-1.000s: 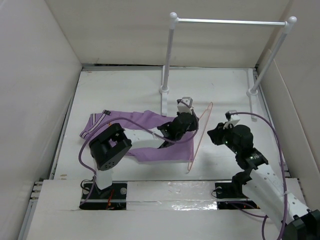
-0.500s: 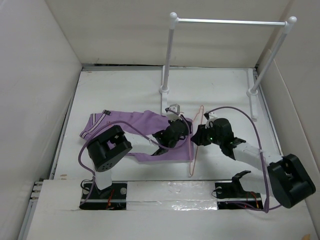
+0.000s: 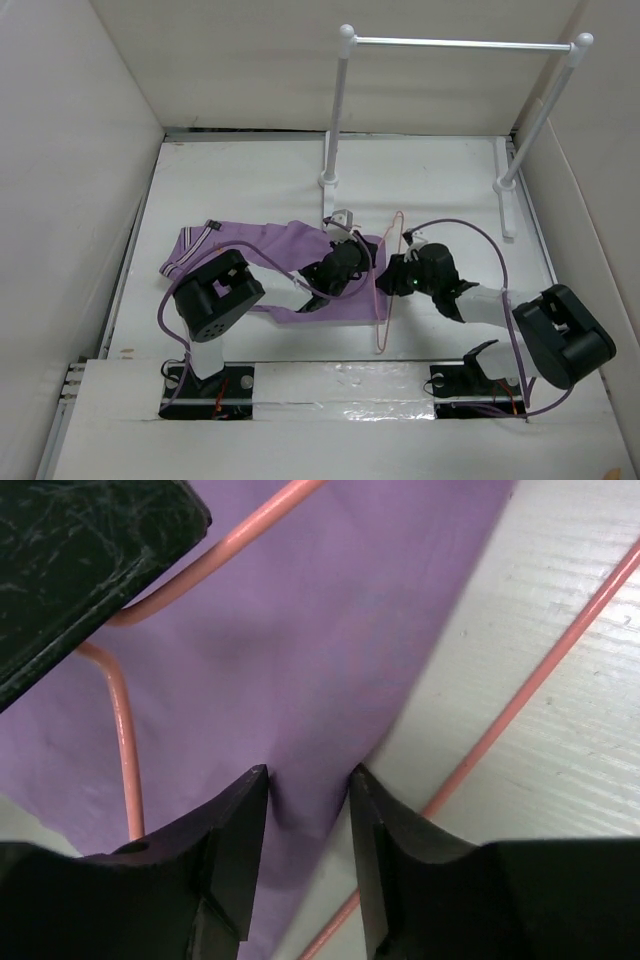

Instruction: Place the trousers on the hanger

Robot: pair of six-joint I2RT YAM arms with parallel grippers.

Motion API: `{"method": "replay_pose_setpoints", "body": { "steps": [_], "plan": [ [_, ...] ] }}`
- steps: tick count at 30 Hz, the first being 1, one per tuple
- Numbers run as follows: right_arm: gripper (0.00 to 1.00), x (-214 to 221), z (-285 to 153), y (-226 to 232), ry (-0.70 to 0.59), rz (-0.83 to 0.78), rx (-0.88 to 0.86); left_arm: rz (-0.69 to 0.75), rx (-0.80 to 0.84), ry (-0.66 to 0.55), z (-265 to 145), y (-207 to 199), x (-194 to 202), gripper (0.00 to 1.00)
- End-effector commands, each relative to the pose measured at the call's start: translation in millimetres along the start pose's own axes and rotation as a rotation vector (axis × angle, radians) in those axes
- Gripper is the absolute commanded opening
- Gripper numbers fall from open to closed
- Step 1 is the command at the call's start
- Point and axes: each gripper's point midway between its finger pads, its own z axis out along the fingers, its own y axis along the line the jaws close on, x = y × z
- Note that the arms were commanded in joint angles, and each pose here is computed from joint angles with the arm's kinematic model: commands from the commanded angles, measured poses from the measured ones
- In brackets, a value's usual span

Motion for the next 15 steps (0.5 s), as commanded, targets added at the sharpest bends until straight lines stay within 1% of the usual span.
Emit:
{"method": "replay_pose_setpoints", "body": {
  "steps": [1,2,3,4,5,7,8,9,10,11,12,13,15],
  "plan": [
    [0.35,-2.3,2.6,9.7,-0.031,-0.005,-0.052,0.053,0.004,-0.015,-1.8,3.5,-5.4,0.0],
    [0.27,-4.6,2.3,8.1,-0.033,-0.009,-0.051,0.068,-0.003,-0.022,-2.0,5.3,-6.8,0.0],
    [0.08,-8.6,0.6,12.4,-0.039,-0.021,-0.067,0.079,-0.006,-0.021,-2.6,7.7,-5.8,0.0],
    [0.01,-13.6,-2.2,11.5,-0.046,-0.02,-0.068,0.086,-0.007,-0.022,-2.9,8.4,-6.2,0.0],
    [0.0,-18.4,-5.8,12.6,-0.056,-0.025,-0.074,0.096,-0.005,-0.018,-3.6,8.5,-5.8,0.0],
    [0.0,-40.1,-20.1,18.6,-0.13,-0.039,-0.08,0.136,-0.019,-0.017,-6.4,15.1,-5.4,0.0],
    [0.0,-39.6,-25.3,17.6,-0.122,-0.042,-0.062,0.139,-0.031,-0.031,-8.7,16.9,-10.2,0.0],
    [0.0,-47.0,-30.9,12.9,-0.145,-0.046,-0.029,0.158,-0.056,-0.033,-11.3,28.7,-11.1,0.0],
    [0.0,-62.5,-42.9,15.6,-0.201,-0.06,-0.022,0.168,-0.065,-0.035,-13.3,32.4,-11.4,0.0],
    [0.0,-61.0,-49.7,4.3,-0.197,-0.049,0.029,0.18,-0.079,-0.033,-17.5,38.2,-11.5,0.0],
    [0.0,-64.4,-56.2,0.9,-0.218,-0.048,0.047,0.185,-0.095,-0.037,-18.3,44.9,-15.1,0.0],
    [0.0,-74.6,-67.8,1.8,-0.271,-0.055,0.053,0.194,-0.108,-0.036,-19.3,51.2,-17.3,0.0],
    [0.0,-75.8,-78.2,-12.0,-0.301,-0.038,0.11,0.206,-0.124,-0.04,-28.4,60.2,-19.0,0.0]
  ]
}}
